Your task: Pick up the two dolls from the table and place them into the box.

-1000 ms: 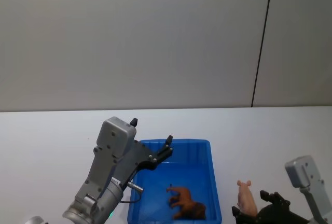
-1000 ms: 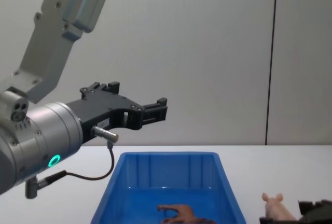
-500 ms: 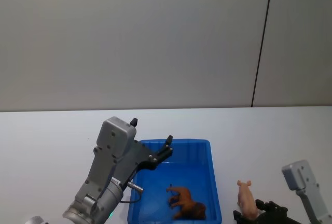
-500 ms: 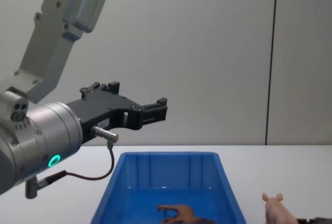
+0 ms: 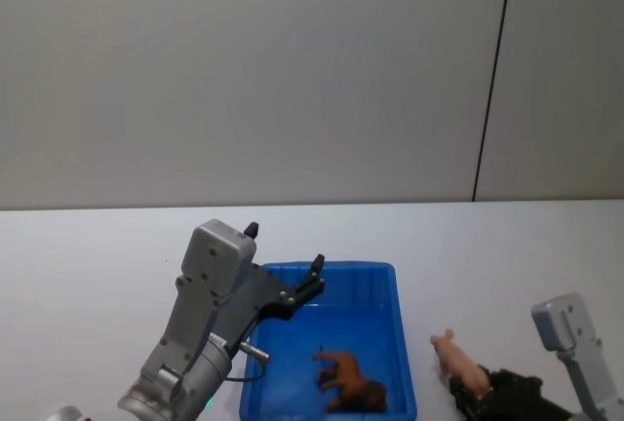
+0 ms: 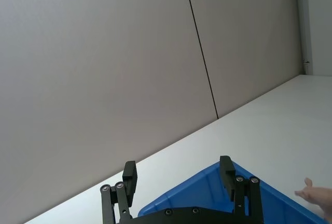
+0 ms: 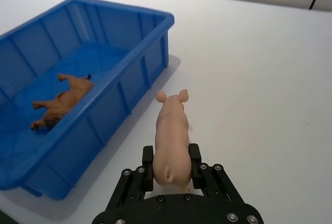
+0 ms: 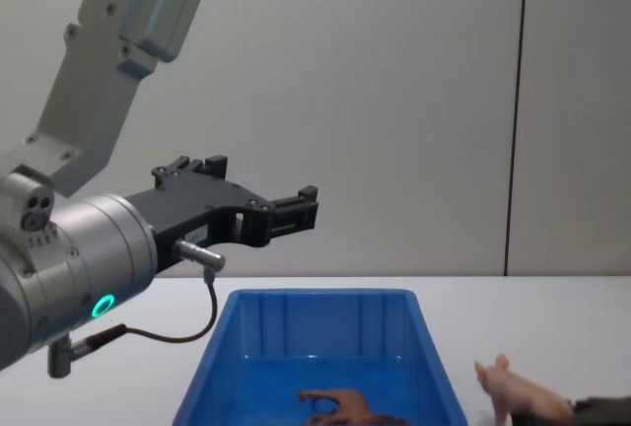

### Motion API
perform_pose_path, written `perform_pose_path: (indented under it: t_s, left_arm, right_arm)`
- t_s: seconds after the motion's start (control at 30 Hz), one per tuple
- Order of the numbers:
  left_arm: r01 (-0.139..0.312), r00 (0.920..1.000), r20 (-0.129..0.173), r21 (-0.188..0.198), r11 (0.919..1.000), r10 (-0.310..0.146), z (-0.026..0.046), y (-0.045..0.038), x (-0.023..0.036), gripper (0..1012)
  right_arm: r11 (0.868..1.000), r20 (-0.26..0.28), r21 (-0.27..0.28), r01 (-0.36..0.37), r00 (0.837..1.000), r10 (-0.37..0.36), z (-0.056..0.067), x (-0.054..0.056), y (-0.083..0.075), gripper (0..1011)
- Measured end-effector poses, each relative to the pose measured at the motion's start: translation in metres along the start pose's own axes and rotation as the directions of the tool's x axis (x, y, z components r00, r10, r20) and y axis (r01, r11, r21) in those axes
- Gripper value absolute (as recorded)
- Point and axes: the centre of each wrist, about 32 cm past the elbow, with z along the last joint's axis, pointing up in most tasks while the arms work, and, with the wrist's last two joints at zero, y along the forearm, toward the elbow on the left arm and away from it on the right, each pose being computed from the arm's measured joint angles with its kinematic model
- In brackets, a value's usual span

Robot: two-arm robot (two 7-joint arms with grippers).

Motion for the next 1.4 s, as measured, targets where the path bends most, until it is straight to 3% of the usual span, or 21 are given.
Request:
perform_pose_path:
  t_s: [0.3,0.53,0.77,0.93,1.17,1.23,1.3,1.4]
  left_arm:
    - [0.0,1.0,0.0,0.0,1.0,0.0,0.0,0.0,0.0,1002]
    - [0.0,1.0,0.0,0.0,1.0,0.0,0.0,0.0,0.0,1002]
    - [0.0,1.0,0.0,0.0,1.0,0.0,0.0,0.0,0.0,1002]
    - [0.0,1.0,0.0,0.0,1.0,0.0,0.0,0.0,0.0,1002]
    - [0.0,1.0,0.0,0.0,1.0,0.0,0.0,0.0,0.0,1001]
    - [0.0,1.0,0.0,0.0,1.0,0.0,0.0,0.0,0.0,1002]
    - [0.0,1.0,0.0,0.0,1.0,0.0,0.0,0.0,0.0,1002]
    - [0.0,1.0,0.0,0.0,1.0,0.0,0.0,0.0,0.0,1002]
  right_arm:
    - [0.997,0.053,0.081,0.021,0.998,-0.026,0.012,-0.005,-0.003,376]
    - [0.987,0.098,0.162,0.001,0.995,-0.017,0.032,-0.01,-0.003,376]
    - [0.971,0.137,0.227,-0.073,0.99,0.042,0.056,-0.018,0.001,376]
    - [0.963,0.147,0.234,-0.133,0.984,0.101,0.07,-0.026,0.011,376]
    - [0.96,0.136,0.211,-0.186,0.978,0.16,0.081,-0.036,0.026,392]
    - [0.958,0.128,0.2,-0.204,0.975,0.181,0.085,-0.039,0.033,418]
    - [0.958,0.122,0.193,-0.212,0.974,0.191,0.086,-0.041,0.037,530]
    - [0.957,0.115,0.182,-0.225,0.972,0.207,0.088,-0.044,0.043,590]
